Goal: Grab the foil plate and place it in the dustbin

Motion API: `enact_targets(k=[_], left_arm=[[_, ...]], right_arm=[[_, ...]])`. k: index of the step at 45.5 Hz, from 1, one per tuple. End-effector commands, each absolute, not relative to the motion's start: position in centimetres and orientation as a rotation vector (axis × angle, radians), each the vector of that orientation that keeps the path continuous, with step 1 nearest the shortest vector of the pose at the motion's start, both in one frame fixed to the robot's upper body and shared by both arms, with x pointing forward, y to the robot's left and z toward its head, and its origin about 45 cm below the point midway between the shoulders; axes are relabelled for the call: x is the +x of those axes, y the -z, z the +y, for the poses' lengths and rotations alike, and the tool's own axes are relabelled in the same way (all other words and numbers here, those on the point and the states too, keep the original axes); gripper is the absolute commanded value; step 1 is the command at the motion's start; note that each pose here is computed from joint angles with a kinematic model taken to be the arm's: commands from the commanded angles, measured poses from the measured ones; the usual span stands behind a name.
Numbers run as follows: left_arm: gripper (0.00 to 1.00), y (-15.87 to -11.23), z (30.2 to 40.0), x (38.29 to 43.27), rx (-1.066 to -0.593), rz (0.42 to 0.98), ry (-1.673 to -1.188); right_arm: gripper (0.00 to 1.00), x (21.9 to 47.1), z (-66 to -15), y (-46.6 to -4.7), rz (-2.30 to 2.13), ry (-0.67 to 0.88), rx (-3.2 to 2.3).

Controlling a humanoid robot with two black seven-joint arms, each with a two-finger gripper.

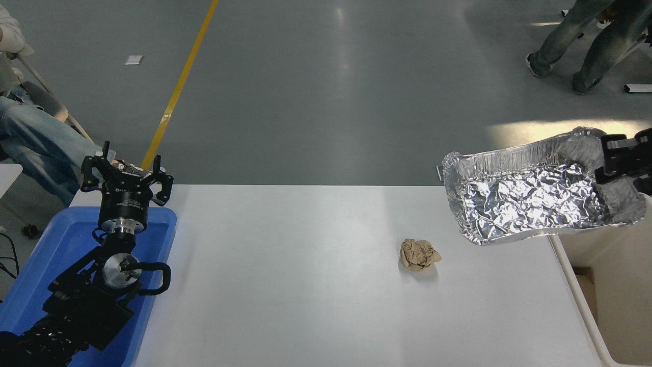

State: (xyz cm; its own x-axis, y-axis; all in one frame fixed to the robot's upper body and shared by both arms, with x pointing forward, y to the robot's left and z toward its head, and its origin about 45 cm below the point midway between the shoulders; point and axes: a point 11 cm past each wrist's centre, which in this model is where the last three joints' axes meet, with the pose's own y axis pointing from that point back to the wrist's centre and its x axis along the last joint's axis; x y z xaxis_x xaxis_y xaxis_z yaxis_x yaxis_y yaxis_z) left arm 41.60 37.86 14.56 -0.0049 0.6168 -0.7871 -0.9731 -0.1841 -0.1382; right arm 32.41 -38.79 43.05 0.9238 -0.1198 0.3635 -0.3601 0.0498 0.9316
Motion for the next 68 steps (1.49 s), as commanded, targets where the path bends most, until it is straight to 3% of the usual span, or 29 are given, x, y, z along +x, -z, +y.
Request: enact_targets(k=[1, 8, 14, 27, 45, 57, 68], left_arm=[[0.99, -14.57, 37.86, 41.60, -0.885, 0.544, -1.555], [0.99, -14.54, 37.86, 41.60, -0.884, 0.546, -1.556], [0.99, -14.55, 37.88, 41.60, -0.885, 0.544, -1.557], [0.99, -14.57, 37.91, 41.60, -0.888, 0.545, -1.558], [0.99, -14.58, 37.92, 41.59, -0.889, 0.544, -1.558], [0.99, -14.58, 37.92, 41.59, -0.889, 0.544, -1.558], [0.99, -14.58, 37.92, 41.59, -0.889, 0.544, -1.558]], right_arm=[[0.00, 33.1, -43.8, -43.5, -0.454, -0.174, 1.391], [0.00, 32.9, -51.5, -42.6, -0.547, -0.124, 1.243], [0.00, 31.2, -58.2, -39.9, -0.651, -0.081, 1.146], [0.00, 27.9, -69.5, -33.8, -0.837, -0.152, 0.796], [0.00, 28.0, -67.3, -20.7, -1.026, 0.008, 0.897], [0.00, 27.7, -64.8, -14.7, -1.160, 0.043, 0.898], [0.00, 26.7, -63.5, -12.0, -1.166, 0.087, 0.927]])
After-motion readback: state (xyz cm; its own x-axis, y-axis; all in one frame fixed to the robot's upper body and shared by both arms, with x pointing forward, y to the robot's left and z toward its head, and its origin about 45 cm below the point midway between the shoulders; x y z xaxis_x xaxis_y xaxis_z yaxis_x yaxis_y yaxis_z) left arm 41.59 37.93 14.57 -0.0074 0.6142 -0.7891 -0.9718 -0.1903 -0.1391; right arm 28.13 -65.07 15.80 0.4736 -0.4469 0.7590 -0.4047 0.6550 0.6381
